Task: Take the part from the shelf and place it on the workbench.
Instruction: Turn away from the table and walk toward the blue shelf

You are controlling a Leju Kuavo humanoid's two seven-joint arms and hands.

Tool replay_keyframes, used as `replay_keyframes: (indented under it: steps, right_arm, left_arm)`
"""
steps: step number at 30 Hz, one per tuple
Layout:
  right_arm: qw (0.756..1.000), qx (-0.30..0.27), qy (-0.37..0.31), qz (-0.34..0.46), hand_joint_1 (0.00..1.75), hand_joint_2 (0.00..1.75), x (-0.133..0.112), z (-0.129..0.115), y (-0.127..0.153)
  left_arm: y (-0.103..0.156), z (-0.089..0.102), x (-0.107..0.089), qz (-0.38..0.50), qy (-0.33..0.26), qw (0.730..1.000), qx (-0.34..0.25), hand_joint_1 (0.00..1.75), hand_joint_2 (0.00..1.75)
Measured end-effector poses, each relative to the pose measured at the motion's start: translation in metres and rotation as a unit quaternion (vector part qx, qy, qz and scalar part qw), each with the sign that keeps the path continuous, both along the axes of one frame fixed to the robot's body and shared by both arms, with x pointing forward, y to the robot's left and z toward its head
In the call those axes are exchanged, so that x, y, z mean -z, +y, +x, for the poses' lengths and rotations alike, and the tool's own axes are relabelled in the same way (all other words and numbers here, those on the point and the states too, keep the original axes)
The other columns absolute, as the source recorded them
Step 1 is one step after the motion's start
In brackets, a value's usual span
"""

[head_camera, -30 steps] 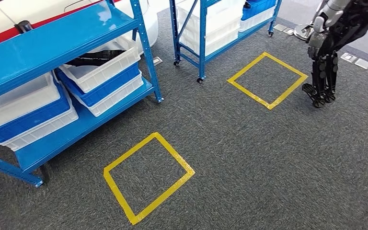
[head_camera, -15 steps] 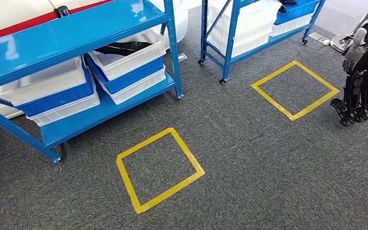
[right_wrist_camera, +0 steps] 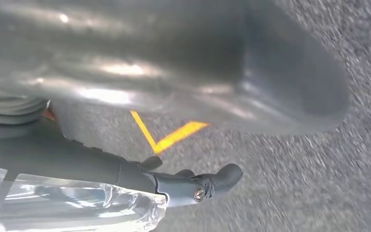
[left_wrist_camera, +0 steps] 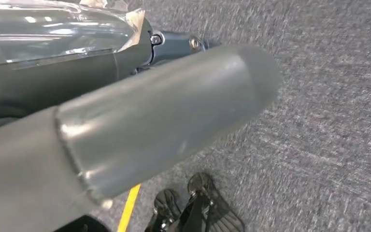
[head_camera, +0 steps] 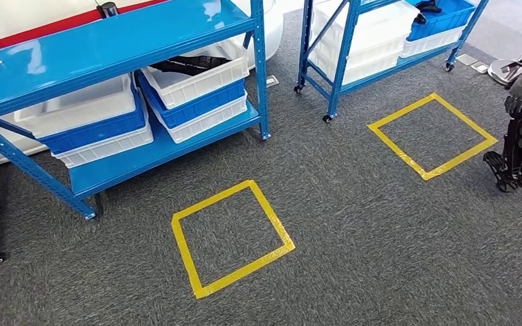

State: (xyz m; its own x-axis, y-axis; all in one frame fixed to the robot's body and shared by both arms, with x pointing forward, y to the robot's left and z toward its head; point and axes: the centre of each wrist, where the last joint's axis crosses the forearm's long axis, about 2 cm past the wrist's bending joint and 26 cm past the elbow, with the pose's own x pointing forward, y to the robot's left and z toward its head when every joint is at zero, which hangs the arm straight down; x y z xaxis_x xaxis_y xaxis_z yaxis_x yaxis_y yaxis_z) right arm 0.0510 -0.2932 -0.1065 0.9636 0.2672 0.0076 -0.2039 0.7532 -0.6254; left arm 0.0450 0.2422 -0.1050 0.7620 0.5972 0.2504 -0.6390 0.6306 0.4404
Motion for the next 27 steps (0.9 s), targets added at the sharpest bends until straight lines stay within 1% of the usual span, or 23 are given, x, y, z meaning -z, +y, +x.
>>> replay_keyframes:
  steps: [6,20,24,27]
  right_arm:
    - [1.0,-0.003,0.001,-0.009,0.0,0.0,0.0,-0.002,-0.009]
    - [0.999,-0.028,-0.016,-0.01,0.0,0.0,-0.001,0.003,-0.014]
    - [0.999,-0.033,-0.022,-0.011,0.0,0.0,-0.001,0.006,-0.013]
    - [0.999,-0.036,-0.025,-0.011,0.0,0.0,-0.001,0.009,-0.012]
  left_arm:
    - [-0.005,0.0,0.0,-0.005,0.002,1.0,-0.007,0.0,0.0]
    - [-0.004,-0.002,0.0,-0.002,0.003,1.0,-0.02,0.0,0.0]
    - [-0.004,0.002,-0.001,-0.002,-0.002,1.0,-0.02,0.0,0.0]
    - [-0.004,0.001,-0.001,-0.001,0.0,1.0,-0.02,0.0,0.0]
